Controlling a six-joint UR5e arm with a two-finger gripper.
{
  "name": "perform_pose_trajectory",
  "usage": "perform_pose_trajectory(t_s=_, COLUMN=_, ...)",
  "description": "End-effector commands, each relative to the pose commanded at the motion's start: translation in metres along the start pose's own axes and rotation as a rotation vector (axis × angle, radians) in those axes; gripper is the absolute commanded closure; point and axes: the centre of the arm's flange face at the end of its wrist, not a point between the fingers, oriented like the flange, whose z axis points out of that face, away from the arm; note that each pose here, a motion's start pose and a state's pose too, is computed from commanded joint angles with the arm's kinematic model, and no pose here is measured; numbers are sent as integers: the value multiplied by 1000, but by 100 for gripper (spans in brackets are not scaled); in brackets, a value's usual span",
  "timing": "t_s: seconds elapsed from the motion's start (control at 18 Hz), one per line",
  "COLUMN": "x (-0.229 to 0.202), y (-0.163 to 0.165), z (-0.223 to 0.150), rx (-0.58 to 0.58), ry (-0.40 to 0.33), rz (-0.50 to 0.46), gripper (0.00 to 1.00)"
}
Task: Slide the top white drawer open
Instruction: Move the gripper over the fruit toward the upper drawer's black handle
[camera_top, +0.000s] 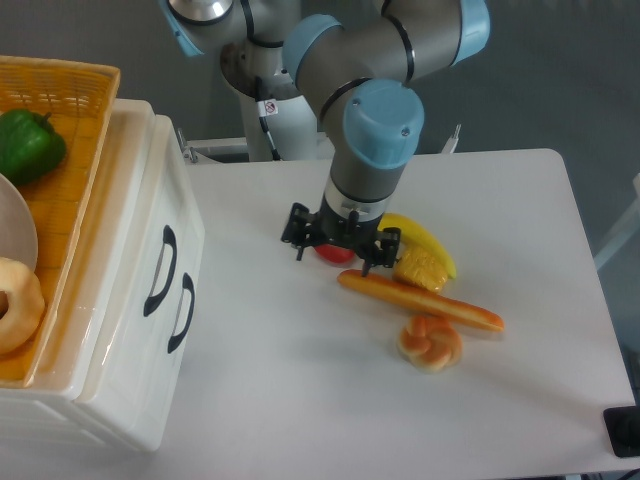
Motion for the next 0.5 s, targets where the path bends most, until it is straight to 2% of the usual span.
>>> perform_pose_trajectory(t_s=0.22, x=28, y=-5, z=4, rx=-13, ry=24, rz=-31, gripper=0)
perform_pose_trajectory(t_s=0.5, x=44, y=-8, z=4, rx=-10, ry=110, rz=-143, gripper=0)
